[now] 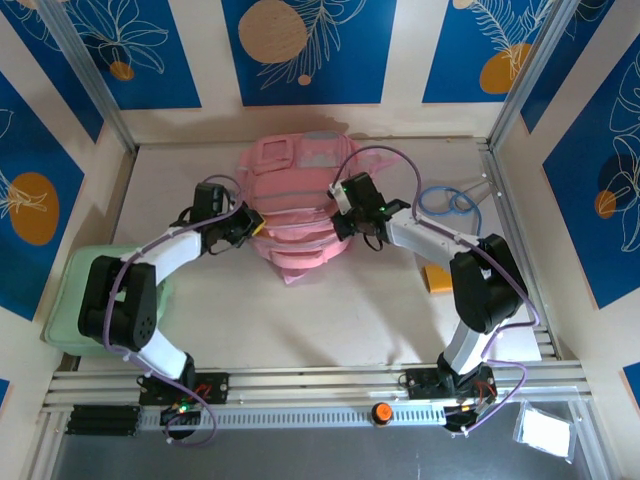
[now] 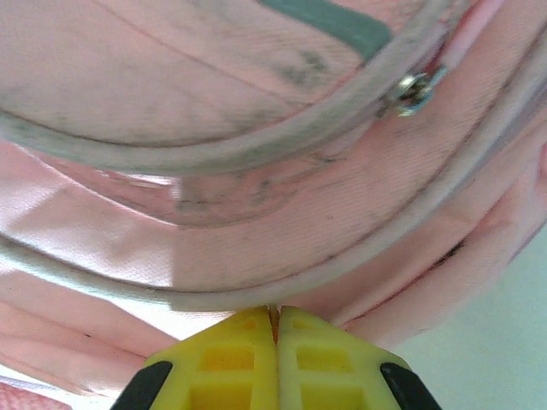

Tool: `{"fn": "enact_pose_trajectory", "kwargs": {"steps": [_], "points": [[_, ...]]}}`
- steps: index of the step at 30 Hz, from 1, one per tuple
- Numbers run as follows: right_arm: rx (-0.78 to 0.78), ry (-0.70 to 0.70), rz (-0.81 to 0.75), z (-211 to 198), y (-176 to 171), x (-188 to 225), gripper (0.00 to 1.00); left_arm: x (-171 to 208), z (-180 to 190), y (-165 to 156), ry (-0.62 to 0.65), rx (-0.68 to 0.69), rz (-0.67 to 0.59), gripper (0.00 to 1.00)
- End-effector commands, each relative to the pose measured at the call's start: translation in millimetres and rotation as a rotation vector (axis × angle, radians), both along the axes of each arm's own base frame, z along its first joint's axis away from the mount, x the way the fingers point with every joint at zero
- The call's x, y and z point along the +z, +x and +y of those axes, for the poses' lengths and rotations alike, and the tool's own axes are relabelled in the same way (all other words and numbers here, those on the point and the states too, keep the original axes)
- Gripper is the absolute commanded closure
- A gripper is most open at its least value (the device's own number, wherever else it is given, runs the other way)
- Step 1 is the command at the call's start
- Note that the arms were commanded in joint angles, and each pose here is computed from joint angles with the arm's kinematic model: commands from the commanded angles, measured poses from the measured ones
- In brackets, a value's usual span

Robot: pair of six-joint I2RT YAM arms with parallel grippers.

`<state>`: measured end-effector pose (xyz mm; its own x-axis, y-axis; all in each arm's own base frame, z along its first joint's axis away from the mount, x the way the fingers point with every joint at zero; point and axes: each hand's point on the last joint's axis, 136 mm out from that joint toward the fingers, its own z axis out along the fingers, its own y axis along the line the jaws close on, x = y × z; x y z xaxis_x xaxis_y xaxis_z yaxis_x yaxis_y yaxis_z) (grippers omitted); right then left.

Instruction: Pack books, pencil case, and school supplies into a backpack

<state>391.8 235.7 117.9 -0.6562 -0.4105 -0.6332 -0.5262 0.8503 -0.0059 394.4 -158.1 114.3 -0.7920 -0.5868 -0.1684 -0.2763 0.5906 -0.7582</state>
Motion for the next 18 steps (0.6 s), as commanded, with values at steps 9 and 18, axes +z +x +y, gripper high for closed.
{"fn": "enact_pose_trajectory", "kwargs": {"steps": [9, 18], "points": [[0.040, -0.048, -0.096, -40.8, 49.1, 28.3, 0.93, -1.3, 39.4, -12.2, 0.165, -0.078, 0.022, 1.00], [-0.063, -0.063, -0.129, -44.4, 96.6, 26.4, 0.96, -0.4, 33.9, -19.1, 0.222, -0.237, 0.024, 1.00]]}}
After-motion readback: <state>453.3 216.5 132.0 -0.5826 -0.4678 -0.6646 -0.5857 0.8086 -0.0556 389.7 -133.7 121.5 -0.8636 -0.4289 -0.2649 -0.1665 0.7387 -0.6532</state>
